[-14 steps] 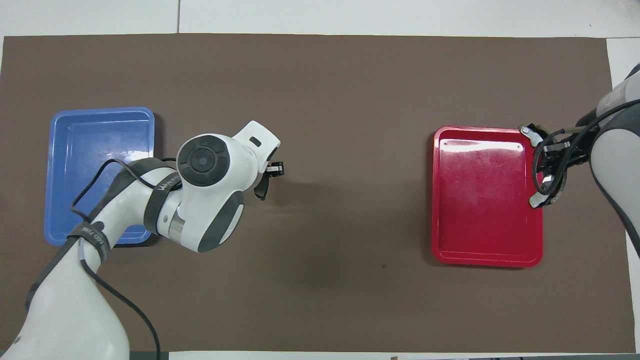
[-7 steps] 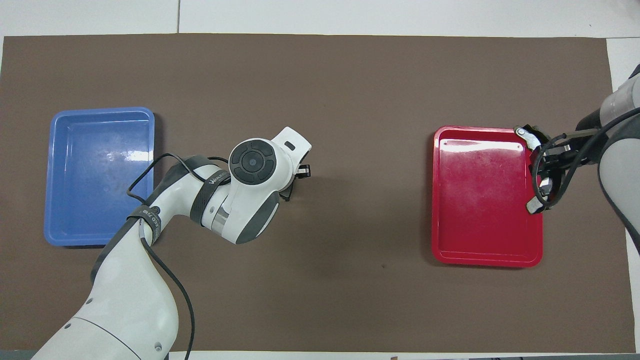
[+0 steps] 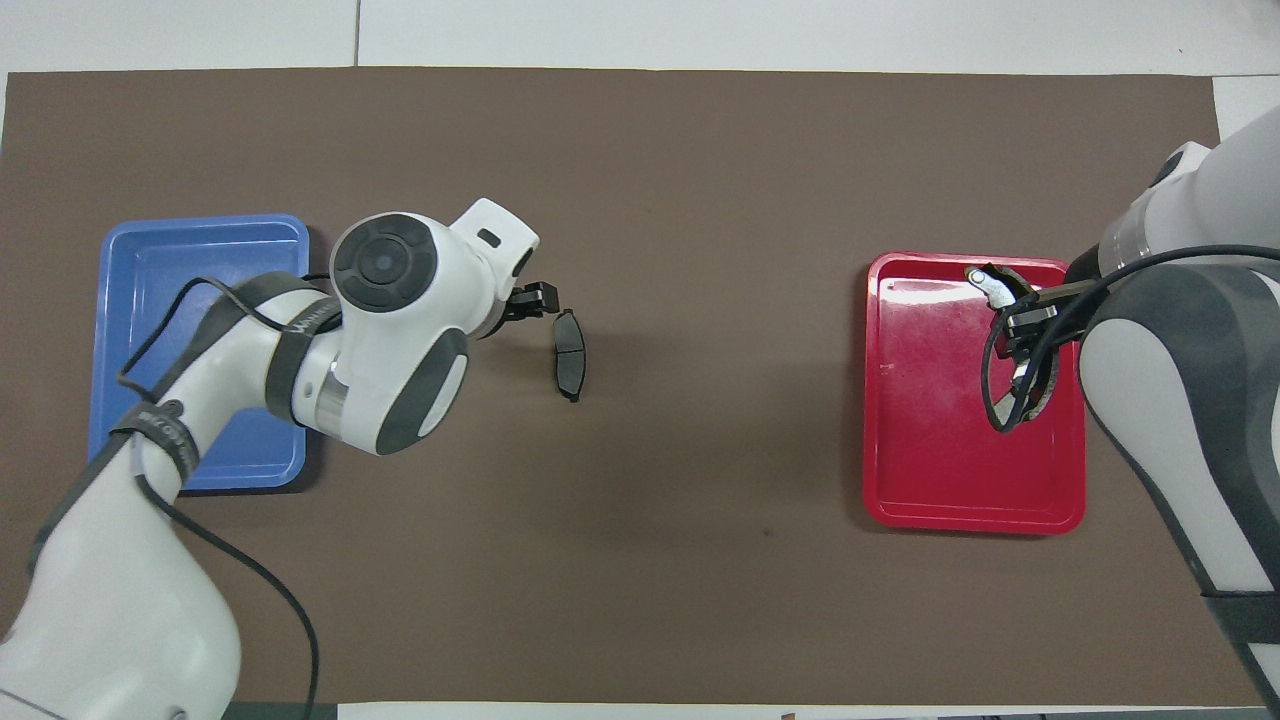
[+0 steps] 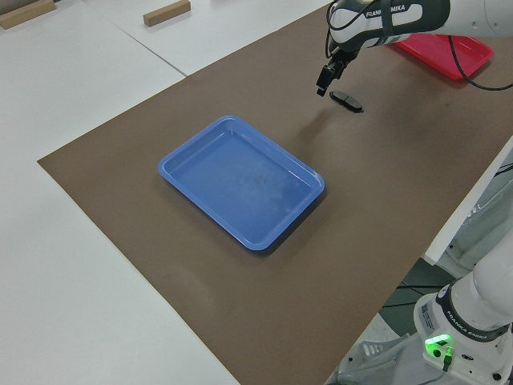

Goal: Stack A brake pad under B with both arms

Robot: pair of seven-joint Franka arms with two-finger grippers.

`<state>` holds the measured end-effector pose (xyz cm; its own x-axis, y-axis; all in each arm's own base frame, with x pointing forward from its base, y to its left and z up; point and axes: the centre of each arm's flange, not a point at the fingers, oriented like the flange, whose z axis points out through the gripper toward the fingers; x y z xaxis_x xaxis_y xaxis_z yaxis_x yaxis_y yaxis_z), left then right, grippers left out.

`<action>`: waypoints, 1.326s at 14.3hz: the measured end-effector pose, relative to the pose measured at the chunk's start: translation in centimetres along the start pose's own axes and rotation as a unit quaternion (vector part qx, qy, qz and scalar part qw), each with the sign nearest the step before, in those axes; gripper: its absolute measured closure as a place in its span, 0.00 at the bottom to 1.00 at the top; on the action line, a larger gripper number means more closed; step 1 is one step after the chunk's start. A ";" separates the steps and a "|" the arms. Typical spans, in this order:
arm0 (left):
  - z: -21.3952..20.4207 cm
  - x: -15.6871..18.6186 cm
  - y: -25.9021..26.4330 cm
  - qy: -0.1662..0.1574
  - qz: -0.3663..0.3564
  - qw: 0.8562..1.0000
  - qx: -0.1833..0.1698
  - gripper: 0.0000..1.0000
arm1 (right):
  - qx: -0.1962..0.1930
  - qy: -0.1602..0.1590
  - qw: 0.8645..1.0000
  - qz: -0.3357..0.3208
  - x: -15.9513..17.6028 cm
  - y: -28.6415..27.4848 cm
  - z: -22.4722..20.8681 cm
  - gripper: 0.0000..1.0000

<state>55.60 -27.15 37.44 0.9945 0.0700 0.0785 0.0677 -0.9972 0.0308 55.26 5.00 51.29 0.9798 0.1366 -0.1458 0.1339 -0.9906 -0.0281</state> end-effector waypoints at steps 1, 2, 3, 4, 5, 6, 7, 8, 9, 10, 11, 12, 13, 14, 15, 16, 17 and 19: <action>-1.7 0.9 -2.6 -0.004 0.001 1.000 0.004 0.00 | 0.002 0.004 1.000 0.009 0.0 -1.1 -0.2 0.57; -3.2 1.6 -5.1 -0.007 0.004 1.000 0.007 0.00 | 0.004 0.012 1.000 0.020 0.2 -3.2 -0.3 0.57; -4.4 2.2 -7.4 -0.009 0.007 1.000 0.010 0.00 | 0.005 0.021 0.999 0.028 0.5 -6.0 -0.2 0.57; -5.6 2.7 -9.6 -0.009 0.009 1.000 0.011 0.00 | 0.008 0.031 0.999 0.034 0.8 -9.6 0.1 0.57; -6.8 3.2 -11.8 -0.007 0.013 1.000 0.011 0.00 | 0.014 0.040 0.998 0.040 1.2 -13.3 0.8 0.57; -8.0 3.5 -14.1 -0.005 0.018 1.000 0.012 0.00 | 0.021 0.049 0.998 0.047 1.6 -17.1 1.7 0.57; -9.4 3.7 -16.4 -0.004 0.024 1.000 0.013 0.00 | 0.028 0.059 0.996 0.055 2.1 -20.8 2.9 0.57; -10.9 3.7 -18.6 -0.005 0.028 0.999 0.014 0.00 | 0.035 0.069 0.995 0.063 2.6 -24.0 4.2 0.57; -12.5 3.6 -20.7 -0.010 0.032 0.999 0.015 0.00 | 0.042 0.076 0.994 0.068 3.0 -26.9 5.7 0.57; -14.2 3.4 -22.4 -0.016 0.038 0.999 0.014 0.00 | 0.045 0.076 0.994 0.066 3.3 -29.2 7.6 0.57; -16.1 3.3 -23.9 -0.023 0.044 0.999 0.014 0.00 | 0.043 0.074 0.995 0.060 3.7 -30.9 9.5 0.57; -18.2 3.2 -25.2 -0.030 0.048 0.998 0.012 0.00 | 0.041 0.073 0.995 0.054 4.3 -32.3 11.4 0.57; -20.5 3.2 -26.2 -0.036 0.052 0.998 0.008 0.00 | 0.040 0.075 0.995 0.048 5.0 -33.4 13.3 0.57; -22.5 3.1 -27.1 -0.039 0.054 0.998 0.005 0.00 | 0.041 0.080 0.995 0.045 5.7 -34.2 14.9 0.57; -24.1 3.0 -27.7 -0.042 0.056 0.998 0.003 0.00 | 0.042 0.083 0.995 0.045 6.4 -34.6 16.4 0.57; -25.3 2.7 -27.9 -0.046 0.058 0.997 0.003 0.00 | 0.043 0.089 0.994 0.044 7.1 -35.0 17.7 0.57; -25.9 2.6 -28.0 -0.050 0.059 0.997 0.002 0.00 | 0.046 0.097 0.993 0.044 7.8 -35.3 18.6 0.57; -25.9 2.5 -27.8 -0.055 0.061 0.997 0.002 0.00 | 0.049 0.104 0.992 0.044 8.7 -35.7 19.4 0.57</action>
<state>54.09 1.37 62.63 0.9981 -0.0554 -0.0282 -0.0547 -0.9982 0.0240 56.16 41.73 31.87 0.9979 0.0355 0.0542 0.0419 -0.9917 -0.1220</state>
